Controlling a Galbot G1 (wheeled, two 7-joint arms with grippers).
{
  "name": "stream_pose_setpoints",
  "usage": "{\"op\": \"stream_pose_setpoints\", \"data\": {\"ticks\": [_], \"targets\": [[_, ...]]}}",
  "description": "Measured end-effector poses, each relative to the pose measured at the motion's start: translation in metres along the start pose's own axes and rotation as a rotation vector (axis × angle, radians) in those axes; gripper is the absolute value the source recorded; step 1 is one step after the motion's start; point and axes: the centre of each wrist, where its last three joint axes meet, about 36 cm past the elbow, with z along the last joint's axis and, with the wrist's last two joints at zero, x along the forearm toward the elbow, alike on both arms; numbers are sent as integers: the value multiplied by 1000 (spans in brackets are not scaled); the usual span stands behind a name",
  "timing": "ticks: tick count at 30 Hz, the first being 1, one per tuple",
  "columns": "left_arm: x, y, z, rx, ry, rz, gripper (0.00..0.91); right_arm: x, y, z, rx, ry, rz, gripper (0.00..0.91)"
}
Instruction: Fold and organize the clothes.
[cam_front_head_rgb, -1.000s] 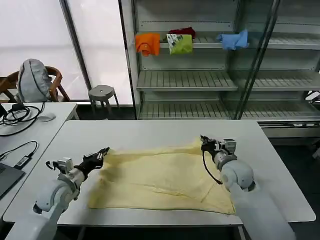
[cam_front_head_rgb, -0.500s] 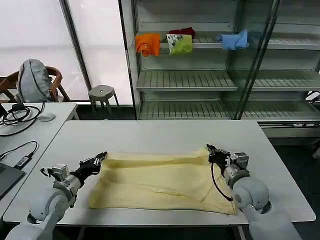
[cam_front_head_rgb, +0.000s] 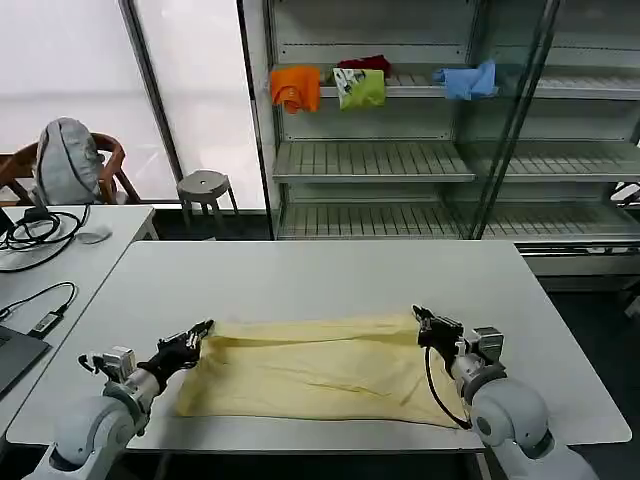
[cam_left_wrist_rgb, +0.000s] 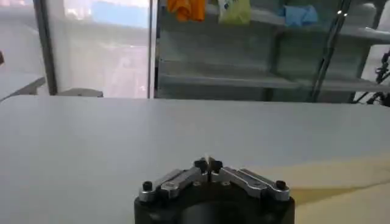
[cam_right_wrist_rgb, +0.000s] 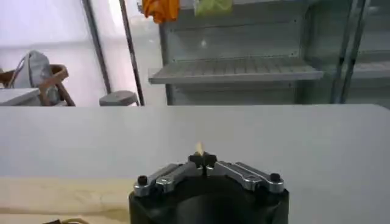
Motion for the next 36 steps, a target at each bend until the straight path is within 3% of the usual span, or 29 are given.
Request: {"op": "stream_pose_setpoints", "data": {"ticks": [27, 28, 29, 36], "targets": [[27, -17, 13, -13, 50, 10, 20, -5, -14, 14, 46, 24, 20, 0], [27, -18, 15, -14, 53, 10, 766, -5, -14, 15, 48, 27, 18, 786], [27, -18, 15, -16, 55, 9, 907, -5, -13, 16, 50, 30, 16, 907], [29, -15, 14, -36, 61, -9, 907, -1, -14, 19, 68, 49, 23, 907]]}}
